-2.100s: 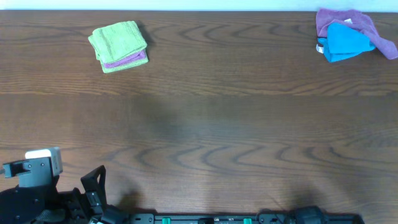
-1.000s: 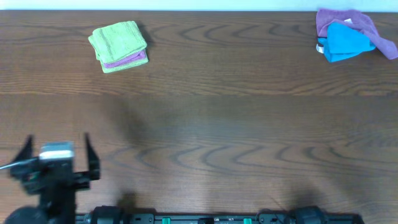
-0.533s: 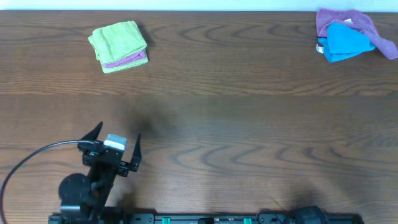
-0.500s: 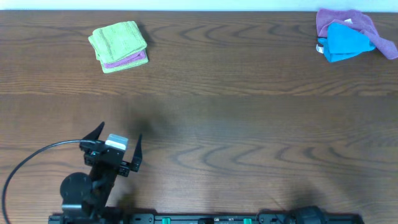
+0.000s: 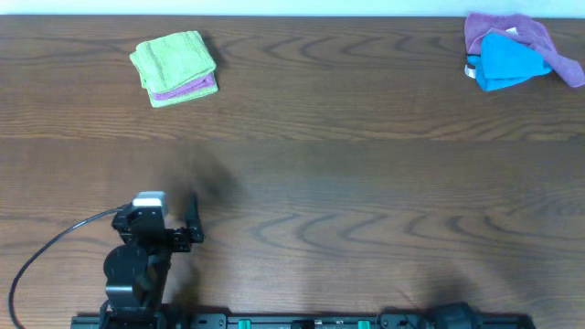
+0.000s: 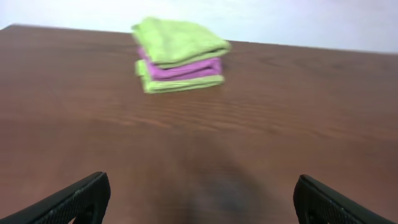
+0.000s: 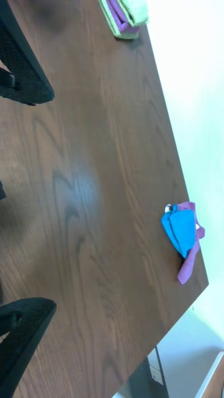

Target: Fold the cloth

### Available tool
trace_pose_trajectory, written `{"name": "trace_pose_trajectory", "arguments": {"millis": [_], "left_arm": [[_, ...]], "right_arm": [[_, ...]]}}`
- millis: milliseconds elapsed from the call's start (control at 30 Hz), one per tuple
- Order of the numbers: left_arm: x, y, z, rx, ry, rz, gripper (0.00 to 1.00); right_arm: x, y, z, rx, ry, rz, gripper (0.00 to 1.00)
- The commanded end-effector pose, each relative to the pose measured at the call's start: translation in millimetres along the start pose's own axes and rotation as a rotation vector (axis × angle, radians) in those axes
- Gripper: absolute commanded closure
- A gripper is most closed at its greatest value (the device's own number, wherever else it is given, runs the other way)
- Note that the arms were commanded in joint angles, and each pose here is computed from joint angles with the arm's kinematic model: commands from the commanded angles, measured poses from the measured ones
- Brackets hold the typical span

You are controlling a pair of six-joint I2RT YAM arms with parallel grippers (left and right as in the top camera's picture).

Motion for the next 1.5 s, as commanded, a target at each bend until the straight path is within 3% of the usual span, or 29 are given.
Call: {"name": "trace_pose_trajectory", "arguments": {"millis": [0,367,1467], "left_arm": [[2.8,2.1,18.2,0.086,0.118,-0.037,0.05],[-9.2,-30.4,32.9,0.146,0.138,-0.050,0.05],[-8.4,-28.5,36.1,0.108,0.162,-0.059,0.05]], "right_arm": [[-1.6,0.9,-1.5,0.019,0.000,0.004,0.01],[-1.6,0.9,-1.5,0.019,0.000,0.004,0.01],[-1.6,0.9,-1.5,0.019,0.000,0.004,0.01]]}}
Point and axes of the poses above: each gripper's point midway between its finger pads, its own x axis back along the fingers, its own z axis along the line the jaws close on, y = z × x, the point moved 3 cm from there along x, back along the fingers, and after that the axes turned 14 degrees about x, right-handed, at the moved point
